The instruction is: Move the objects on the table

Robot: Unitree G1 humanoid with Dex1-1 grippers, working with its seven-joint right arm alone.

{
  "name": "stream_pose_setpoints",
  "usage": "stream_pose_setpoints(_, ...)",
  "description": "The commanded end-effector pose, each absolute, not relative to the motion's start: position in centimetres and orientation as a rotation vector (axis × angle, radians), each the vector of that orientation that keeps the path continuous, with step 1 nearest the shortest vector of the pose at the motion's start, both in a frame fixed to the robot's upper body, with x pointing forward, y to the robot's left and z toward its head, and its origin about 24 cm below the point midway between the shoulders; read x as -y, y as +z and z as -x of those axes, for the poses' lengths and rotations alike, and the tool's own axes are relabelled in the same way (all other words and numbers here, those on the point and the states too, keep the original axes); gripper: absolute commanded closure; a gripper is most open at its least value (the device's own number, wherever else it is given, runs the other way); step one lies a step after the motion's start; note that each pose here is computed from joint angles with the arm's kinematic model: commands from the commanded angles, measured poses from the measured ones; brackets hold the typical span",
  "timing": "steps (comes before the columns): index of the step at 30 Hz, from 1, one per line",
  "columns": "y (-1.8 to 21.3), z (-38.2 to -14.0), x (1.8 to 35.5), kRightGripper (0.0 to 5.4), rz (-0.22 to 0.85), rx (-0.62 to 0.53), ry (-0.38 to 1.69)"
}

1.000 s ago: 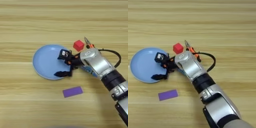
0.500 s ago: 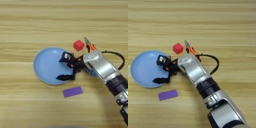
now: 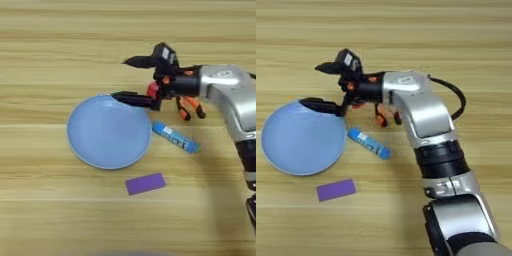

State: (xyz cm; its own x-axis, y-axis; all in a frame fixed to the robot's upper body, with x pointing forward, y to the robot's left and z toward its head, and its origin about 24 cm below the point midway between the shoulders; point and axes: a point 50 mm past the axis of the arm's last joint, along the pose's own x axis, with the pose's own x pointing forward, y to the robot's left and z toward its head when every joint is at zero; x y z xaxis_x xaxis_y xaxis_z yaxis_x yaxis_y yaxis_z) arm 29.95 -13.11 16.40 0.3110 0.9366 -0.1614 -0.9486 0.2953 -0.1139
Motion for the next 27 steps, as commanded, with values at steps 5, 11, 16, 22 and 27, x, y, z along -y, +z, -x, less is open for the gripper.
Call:
stream_pose_setpoints(5, 19.8, -28.8, 16.8, 0.04, 0.210, 0.111, 1.214)
stream_pose_setpoints(11, 19.4, -28.6, 19.5, 0.04, 0.192, 0.083, 1.163)
stream_pose_setpoints(16, 18.1, -28.3, 21.8, 0.04, 0.188, 0.021, 1.111)
stream_pose_setpoints(22, 16.2, -28.0, 23.3, 0.04, 0.230, -0.032, 1.055)
stream_pose_setpoints(27, 14.1, -28.0, 24.5, 0.04, 0.265, -0.078, 1.008)
